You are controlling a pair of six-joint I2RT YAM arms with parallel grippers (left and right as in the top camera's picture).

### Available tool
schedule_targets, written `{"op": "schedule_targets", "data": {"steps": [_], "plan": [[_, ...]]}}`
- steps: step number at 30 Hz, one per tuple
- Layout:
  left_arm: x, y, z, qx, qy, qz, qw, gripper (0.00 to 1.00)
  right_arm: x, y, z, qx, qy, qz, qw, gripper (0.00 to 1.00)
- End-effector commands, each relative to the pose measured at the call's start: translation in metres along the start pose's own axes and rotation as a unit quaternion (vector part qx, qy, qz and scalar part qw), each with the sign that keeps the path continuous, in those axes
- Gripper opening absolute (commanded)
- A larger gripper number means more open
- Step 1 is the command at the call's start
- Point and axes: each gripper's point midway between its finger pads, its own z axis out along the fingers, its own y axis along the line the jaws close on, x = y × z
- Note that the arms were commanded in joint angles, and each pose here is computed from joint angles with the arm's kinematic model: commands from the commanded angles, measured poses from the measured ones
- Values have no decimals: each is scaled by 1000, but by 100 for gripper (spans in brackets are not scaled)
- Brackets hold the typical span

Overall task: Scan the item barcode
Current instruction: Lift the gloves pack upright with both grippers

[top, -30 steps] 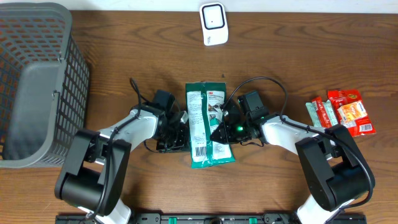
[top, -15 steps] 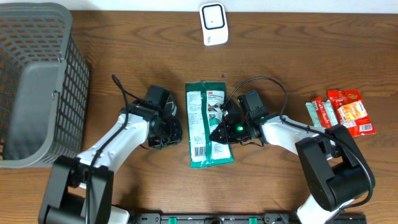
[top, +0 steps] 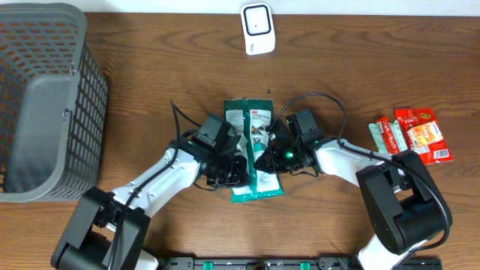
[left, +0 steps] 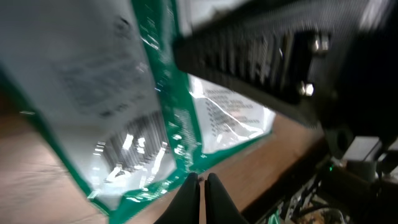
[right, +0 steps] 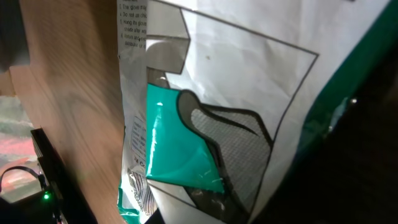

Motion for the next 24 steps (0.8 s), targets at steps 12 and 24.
{"op": "schedule_targets", "data": {"steps": [12,24], "plan": [[17,26,40,-17,35,-46,998,8,5,-21,4,44,1,8,999,19],[28,36,30,-51,48,-10,997,11,5,-21,4,44,1,9,999,18]]}}
